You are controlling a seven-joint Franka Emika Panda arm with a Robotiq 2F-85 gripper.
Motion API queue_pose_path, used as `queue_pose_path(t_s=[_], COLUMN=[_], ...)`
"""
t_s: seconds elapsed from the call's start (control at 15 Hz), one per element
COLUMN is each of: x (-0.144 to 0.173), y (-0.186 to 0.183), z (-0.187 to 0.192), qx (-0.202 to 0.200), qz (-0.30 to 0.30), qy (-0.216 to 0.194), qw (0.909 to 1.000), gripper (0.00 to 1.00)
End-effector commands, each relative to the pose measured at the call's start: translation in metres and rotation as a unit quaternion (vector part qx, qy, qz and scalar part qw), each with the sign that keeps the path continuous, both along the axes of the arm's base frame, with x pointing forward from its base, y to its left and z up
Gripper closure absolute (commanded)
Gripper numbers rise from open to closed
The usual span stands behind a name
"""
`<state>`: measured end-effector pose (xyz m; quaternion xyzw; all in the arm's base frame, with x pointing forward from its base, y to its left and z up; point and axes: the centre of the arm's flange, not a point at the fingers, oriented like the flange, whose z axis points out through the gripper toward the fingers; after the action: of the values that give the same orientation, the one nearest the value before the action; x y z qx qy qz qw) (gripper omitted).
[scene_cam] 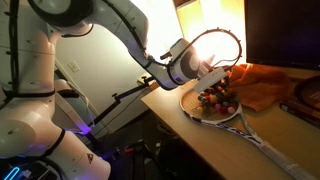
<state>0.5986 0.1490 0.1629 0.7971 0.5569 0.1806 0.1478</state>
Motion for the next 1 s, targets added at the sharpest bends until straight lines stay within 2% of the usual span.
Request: queue_pose_path(t_s=[0.0,0.2,0.6,0.93], x=[-0.017,-0.03,-0.086,-0.117], y=[0.004,0.007,0.02,0.021], z=[-0.017,-0.01,0.006,0.011], qx=[-0.017,-0.016,-0.032,-0.033], qz=[0.018,0.034,0.106,0.132], qy=[0.031,0.02,-0.028,-0.047], qw=[0.9992,0.9991,0.9934,0.9897], gripper=[0.92,0.92,0.92,0.92])
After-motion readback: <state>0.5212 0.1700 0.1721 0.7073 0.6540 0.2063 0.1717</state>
